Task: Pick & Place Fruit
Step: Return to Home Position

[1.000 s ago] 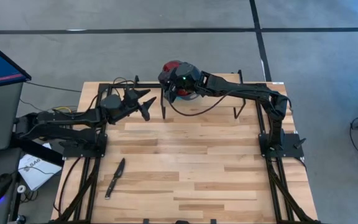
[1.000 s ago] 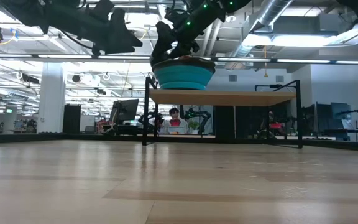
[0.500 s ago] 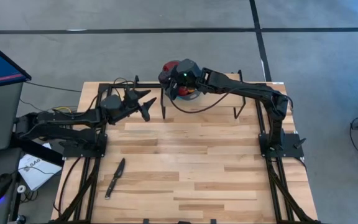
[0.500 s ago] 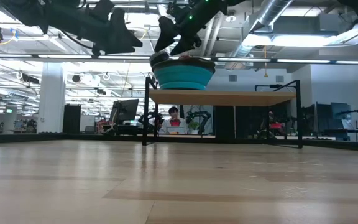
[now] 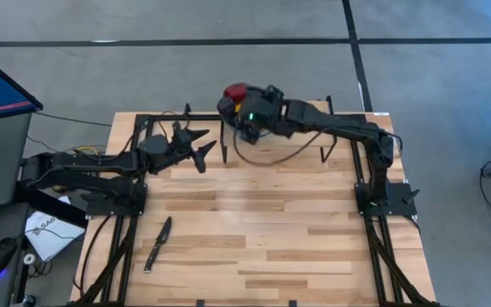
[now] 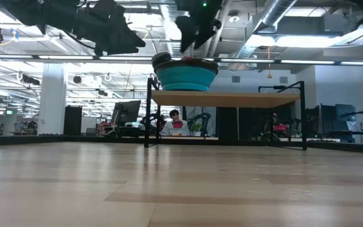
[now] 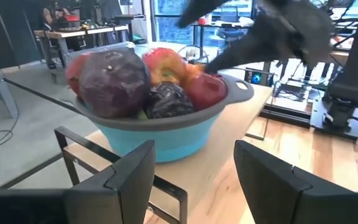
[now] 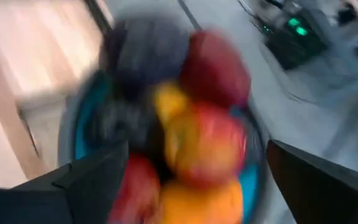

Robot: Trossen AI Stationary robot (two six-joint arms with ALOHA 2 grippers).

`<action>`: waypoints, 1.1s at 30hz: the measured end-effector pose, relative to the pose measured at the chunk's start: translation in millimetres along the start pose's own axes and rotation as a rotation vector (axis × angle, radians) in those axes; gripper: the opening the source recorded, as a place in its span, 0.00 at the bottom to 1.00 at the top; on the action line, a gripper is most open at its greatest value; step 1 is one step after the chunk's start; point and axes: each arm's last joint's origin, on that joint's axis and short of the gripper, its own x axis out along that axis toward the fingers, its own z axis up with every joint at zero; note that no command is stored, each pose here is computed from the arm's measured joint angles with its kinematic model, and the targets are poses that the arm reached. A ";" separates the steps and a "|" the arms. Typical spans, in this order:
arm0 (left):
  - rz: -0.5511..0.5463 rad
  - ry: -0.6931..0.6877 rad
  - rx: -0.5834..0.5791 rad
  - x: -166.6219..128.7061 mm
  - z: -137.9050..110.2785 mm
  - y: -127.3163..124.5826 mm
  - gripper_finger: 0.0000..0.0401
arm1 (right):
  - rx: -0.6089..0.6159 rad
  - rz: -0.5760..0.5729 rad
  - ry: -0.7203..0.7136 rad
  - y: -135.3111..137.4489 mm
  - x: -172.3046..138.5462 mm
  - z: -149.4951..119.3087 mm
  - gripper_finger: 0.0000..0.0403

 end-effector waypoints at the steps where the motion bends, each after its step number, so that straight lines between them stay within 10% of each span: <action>1: -0.002 0.004 0.002 -0.3 -1.2 -0.5 0.53 | -0.035 -0.019 0.036 5.2 -5.7 -4.6 0.91; 9: -0.004 0.033 0.007 -2.0 -12.4 -0.7 0.53 | -0.208 -0.094 0.148 31.5 -76.2 -33.4 0.75; 15: -0.057 0.047 0.004 -3.6 -16.8 -4.2 0.53 | -0.336 0.147 0.222 32.9 -131.1 -68.7 0.68; 33: -0.124 0.038 0.001 -6.7 -15.8 -12.7 0.53 | 0.243 0.669 -0.562 -8.9 -155.6 -258.3 0.44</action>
